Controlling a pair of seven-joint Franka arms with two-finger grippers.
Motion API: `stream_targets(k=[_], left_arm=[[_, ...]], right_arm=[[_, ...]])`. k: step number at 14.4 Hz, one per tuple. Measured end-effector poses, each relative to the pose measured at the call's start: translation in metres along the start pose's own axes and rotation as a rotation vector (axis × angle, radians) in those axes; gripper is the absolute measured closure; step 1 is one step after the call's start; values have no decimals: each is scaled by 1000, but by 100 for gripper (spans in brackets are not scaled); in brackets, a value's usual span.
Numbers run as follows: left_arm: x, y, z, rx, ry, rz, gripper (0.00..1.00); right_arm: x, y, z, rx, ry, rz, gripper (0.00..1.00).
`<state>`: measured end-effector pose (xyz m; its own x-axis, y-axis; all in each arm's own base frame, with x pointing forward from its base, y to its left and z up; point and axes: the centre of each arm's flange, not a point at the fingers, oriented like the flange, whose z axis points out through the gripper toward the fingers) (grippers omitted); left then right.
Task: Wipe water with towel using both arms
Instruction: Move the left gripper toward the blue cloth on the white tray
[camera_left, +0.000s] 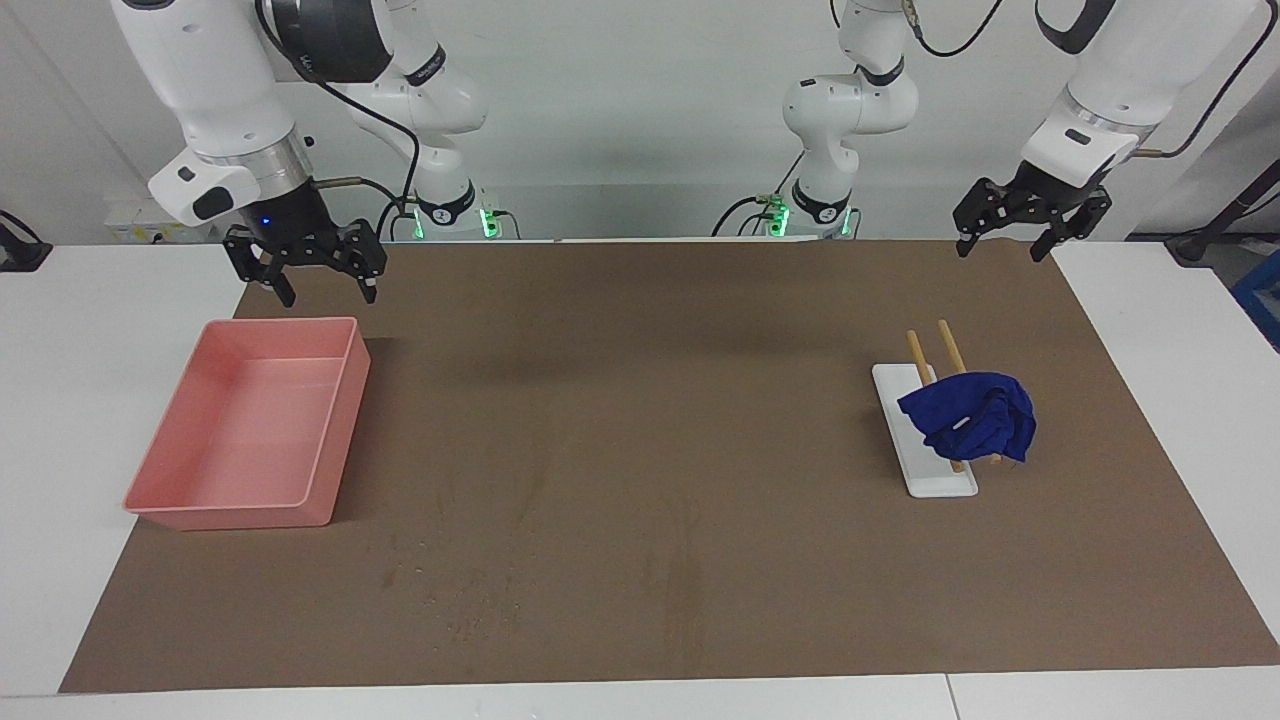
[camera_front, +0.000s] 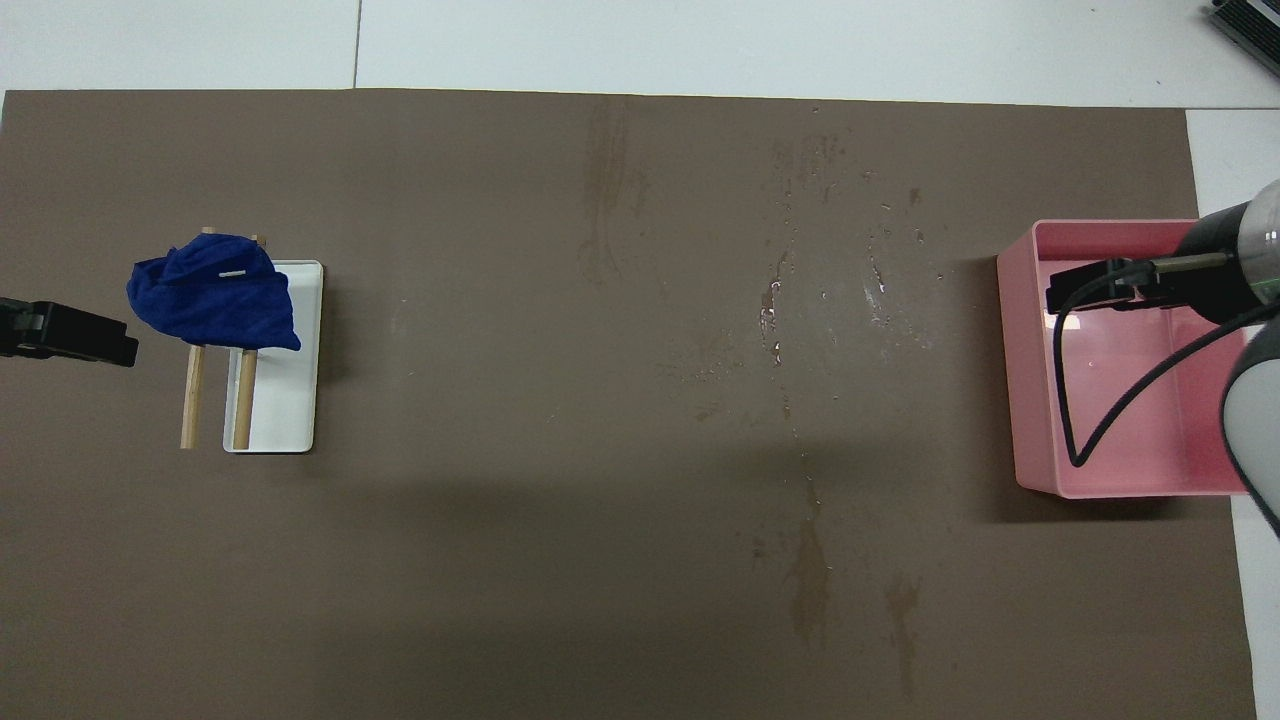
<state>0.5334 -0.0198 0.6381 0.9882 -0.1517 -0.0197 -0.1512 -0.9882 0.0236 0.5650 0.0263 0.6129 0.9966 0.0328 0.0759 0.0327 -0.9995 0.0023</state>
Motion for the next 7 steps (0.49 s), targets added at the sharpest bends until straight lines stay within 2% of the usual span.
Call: stream_targets(k=[6, 7], left_arm=[[0, 2, 1, 0, 1, 4, 0], [2, 1, 2, 3, 17, 3, 0]], right_arm=[[0, -2, 0, 0, 0, -4, 0], [0, -3, 0, 1, 0, -5, 0]])
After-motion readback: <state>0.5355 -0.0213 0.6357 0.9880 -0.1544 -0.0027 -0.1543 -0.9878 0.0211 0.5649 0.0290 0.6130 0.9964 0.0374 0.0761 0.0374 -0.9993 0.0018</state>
